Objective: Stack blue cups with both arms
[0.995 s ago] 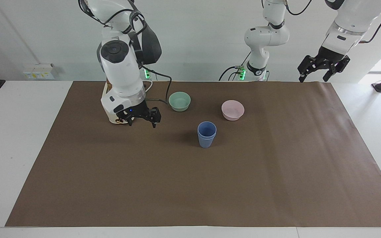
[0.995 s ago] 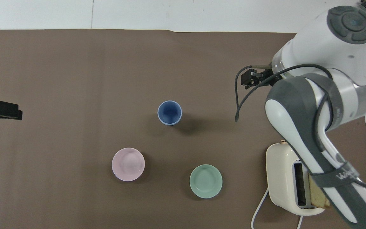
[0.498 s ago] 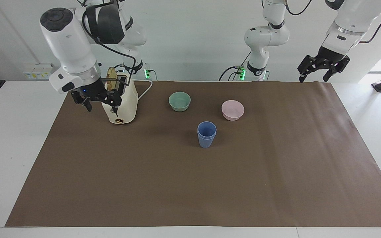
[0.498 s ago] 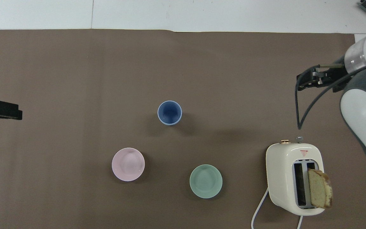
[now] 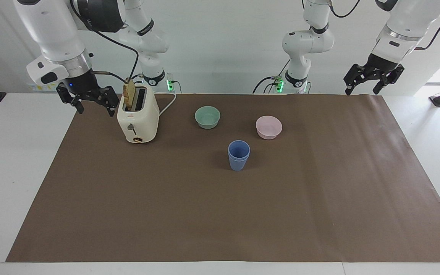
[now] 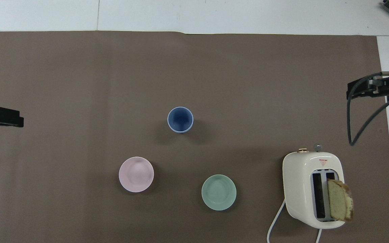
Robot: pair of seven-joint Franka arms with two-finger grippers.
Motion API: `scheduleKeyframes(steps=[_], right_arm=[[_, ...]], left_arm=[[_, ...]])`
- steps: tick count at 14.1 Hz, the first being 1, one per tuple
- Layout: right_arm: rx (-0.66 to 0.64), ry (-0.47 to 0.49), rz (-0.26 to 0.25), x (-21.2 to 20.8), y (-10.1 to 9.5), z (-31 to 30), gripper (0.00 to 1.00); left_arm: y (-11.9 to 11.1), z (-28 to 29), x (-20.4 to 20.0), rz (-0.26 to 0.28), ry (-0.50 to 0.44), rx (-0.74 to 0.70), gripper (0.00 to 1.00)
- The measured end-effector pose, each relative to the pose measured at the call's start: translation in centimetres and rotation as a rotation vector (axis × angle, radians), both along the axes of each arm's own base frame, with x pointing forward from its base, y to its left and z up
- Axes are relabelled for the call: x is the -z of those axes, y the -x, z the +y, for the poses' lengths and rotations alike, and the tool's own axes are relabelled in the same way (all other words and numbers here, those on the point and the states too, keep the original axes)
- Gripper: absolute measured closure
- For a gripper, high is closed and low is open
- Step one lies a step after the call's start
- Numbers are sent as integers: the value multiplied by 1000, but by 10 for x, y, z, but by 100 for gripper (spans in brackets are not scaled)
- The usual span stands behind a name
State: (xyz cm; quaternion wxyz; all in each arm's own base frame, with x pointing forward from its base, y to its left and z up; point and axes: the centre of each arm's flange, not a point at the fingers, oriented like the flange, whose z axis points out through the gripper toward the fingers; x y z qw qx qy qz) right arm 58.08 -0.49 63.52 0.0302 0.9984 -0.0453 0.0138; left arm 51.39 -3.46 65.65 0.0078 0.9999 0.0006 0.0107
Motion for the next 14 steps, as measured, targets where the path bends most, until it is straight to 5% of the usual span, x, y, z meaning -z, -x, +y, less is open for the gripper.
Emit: scheduleKeyframes(steps=[14], right_arm=[[36,-57,-5,-11,10,-23,0]], left_arm=[[0,0,0,0,0,0,0]])
